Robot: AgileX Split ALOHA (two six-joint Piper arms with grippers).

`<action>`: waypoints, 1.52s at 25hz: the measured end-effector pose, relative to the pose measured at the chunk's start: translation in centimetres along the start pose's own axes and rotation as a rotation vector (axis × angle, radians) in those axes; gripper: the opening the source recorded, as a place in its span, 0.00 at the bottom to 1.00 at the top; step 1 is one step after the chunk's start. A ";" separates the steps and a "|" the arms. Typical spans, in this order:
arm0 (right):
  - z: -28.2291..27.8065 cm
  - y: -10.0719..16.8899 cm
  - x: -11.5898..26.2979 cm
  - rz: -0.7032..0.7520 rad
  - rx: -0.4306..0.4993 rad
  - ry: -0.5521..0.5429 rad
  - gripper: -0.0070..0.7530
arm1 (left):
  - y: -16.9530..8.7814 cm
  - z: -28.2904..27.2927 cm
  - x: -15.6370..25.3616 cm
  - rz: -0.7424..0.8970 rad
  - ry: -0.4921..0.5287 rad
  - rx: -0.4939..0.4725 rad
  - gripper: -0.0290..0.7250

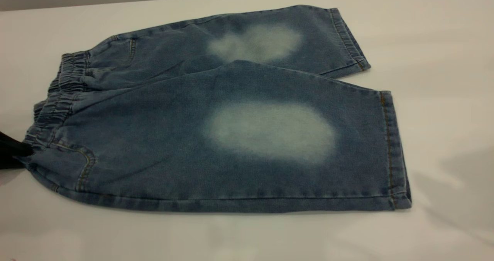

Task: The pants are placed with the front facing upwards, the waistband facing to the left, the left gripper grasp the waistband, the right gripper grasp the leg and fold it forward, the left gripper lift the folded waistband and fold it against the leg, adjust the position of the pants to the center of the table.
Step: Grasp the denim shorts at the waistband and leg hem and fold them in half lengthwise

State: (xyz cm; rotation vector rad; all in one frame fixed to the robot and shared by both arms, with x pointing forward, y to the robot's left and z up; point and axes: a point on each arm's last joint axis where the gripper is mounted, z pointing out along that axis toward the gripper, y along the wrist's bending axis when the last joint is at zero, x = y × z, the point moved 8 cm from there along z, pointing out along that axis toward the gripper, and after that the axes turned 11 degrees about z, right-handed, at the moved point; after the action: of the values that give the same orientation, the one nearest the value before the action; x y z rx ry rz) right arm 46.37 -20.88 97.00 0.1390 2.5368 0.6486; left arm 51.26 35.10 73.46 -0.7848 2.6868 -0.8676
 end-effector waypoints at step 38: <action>16.6 -6.4 10.5 0.363 0.013 0.674 0.57 | -7.1 0.0 0.8 0.068 0.033 0.249 0.21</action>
State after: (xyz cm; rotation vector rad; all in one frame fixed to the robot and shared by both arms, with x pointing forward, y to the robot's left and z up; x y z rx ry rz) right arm 45.87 -17.26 76.66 0.4618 3.1978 0.9416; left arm 53.62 29.85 77.67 -0.6239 2.5484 -1.1773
